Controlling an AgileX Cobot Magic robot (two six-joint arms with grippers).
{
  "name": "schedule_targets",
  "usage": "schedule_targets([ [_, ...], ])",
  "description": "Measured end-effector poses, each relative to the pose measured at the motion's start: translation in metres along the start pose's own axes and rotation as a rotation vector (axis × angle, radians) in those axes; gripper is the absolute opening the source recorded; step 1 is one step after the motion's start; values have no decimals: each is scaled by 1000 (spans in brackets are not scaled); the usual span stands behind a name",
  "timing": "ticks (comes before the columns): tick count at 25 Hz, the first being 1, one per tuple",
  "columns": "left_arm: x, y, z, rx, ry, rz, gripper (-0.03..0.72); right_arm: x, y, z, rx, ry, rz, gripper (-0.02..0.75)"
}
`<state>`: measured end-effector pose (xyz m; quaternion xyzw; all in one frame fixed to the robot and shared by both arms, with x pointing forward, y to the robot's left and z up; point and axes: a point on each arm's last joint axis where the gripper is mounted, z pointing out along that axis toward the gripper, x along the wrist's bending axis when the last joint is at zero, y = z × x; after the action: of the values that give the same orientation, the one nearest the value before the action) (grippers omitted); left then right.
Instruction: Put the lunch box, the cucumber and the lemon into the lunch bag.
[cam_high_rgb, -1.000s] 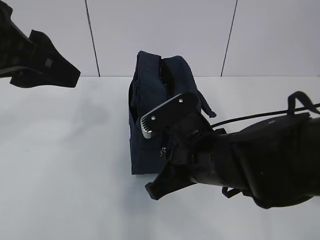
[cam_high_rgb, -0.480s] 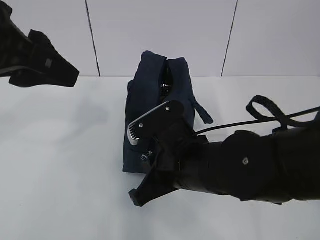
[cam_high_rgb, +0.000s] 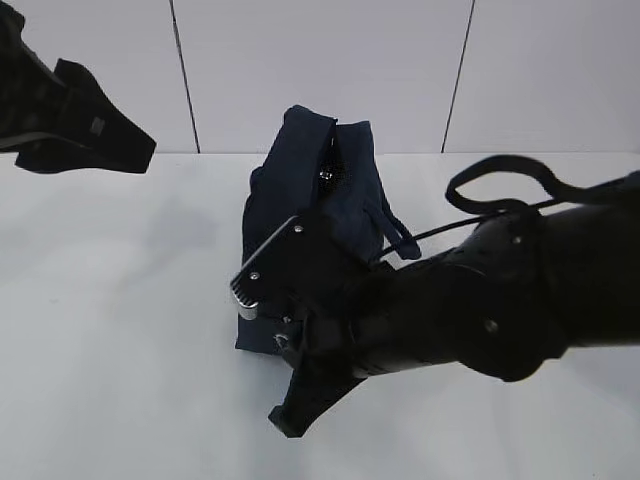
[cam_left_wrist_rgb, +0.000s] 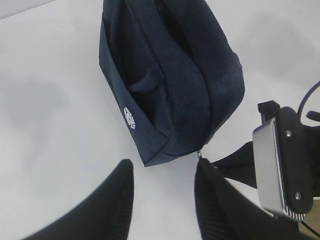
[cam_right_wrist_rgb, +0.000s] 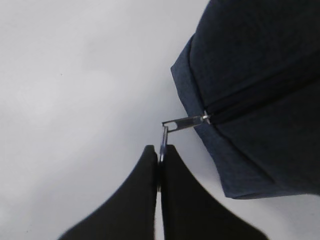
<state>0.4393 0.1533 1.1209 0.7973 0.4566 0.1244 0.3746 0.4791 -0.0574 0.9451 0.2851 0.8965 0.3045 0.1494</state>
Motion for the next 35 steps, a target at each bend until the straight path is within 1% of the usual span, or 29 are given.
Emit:
schedule_targets([
  [6, 0, 0, 0, 0, 0, 0, 272, -7, 23, -9, 76, -20, -178, 20],
  [11, 0, 0, 0, 0, 0, 0, 266, -15, 44, -20, 129, -55, -259, 20],
  [18, 0, 0, 0, 0, 0, 0, 266, -26, 74, -37, 156, -110, -304, 20],
  [24, 0, 0, 0, 0, 0, 0, 265, -31, 97, -53, 135, -137, -338, 20],
  [30, 0, 0, 0, 0, 0, 0, 259, -36, 108, -60, 116, -176, -374, 20],
  [35, 0, 0, 0, 0, 0, 0, 252, -36, 108, -62, 140, -167, -360, 20],
])
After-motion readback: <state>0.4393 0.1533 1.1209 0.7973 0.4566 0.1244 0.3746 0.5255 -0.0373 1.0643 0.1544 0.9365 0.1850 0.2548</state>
